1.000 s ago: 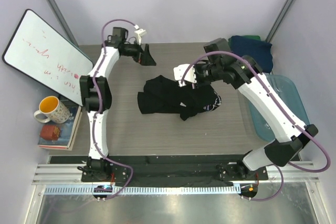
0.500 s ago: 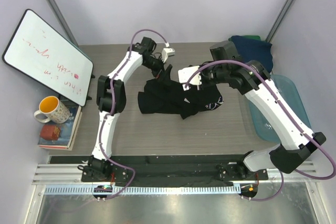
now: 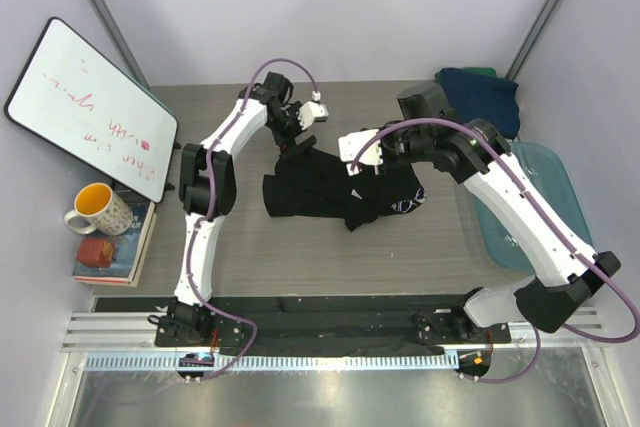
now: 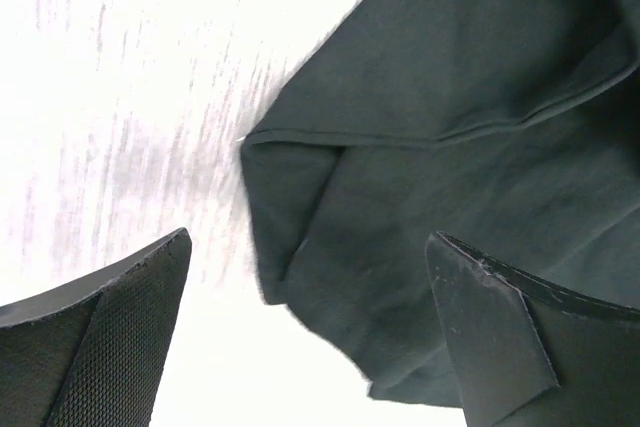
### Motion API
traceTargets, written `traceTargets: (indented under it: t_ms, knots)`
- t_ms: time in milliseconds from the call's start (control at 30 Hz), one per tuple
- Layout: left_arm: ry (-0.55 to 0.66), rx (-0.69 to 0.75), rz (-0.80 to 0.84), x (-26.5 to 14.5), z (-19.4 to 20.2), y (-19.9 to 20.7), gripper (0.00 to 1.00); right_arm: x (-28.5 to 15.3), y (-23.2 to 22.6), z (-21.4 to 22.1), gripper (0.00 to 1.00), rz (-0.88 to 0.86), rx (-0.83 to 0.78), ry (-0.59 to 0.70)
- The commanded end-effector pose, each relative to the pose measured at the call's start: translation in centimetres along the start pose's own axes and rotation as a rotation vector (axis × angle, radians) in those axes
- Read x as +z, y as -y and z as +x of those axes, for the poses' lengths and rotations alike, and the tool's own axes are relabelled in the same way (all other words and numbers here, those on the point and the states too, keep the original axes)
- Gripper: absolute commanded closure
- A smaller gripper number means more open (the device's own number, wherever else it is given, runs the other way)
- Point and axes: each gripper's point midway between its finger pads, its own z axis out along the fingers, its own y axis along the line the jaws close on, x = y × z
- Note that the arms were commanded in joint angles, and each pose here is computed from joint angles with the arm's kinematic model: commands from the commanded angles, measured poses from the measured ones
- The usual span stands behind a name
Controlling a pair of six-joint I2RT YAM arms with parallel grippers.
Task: Fold and stack the t-shirts
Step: Flatten out the tshirt
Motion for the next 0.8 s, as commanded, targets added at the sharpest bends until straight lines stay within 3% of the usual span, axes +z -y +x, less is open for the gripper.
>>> traceTargets:
  t_ms: [0, 333, 533, 767]
  knots:
    - [-0.011, 0.171, -0.056, -1.8, -0.7, -1.2, 0.0, -2.4, 2.3, -1.1, 0.99, 0.126, -0.027, 0.026]
    - [-0.056, 0.304, -0.047, 0.2, 1.0, -2.0, 0.0, -2.4, 2.5, -0.7, 0.99, 0.13, -0.021, 0.014]
    - [0.021, 0.335, -0.156, -1.0, -1.6, -4.3, 0.0, -2.2, 2.5, -0.5, 0.99, 0.13, -0.02, 0.005]
    - [0.089, 0.369, -0.157, -0.7, -3.3, -5.2, 0.0, -2.0, 2.6, 0.0, 0.99, 0.136, -0.014, -0.003]
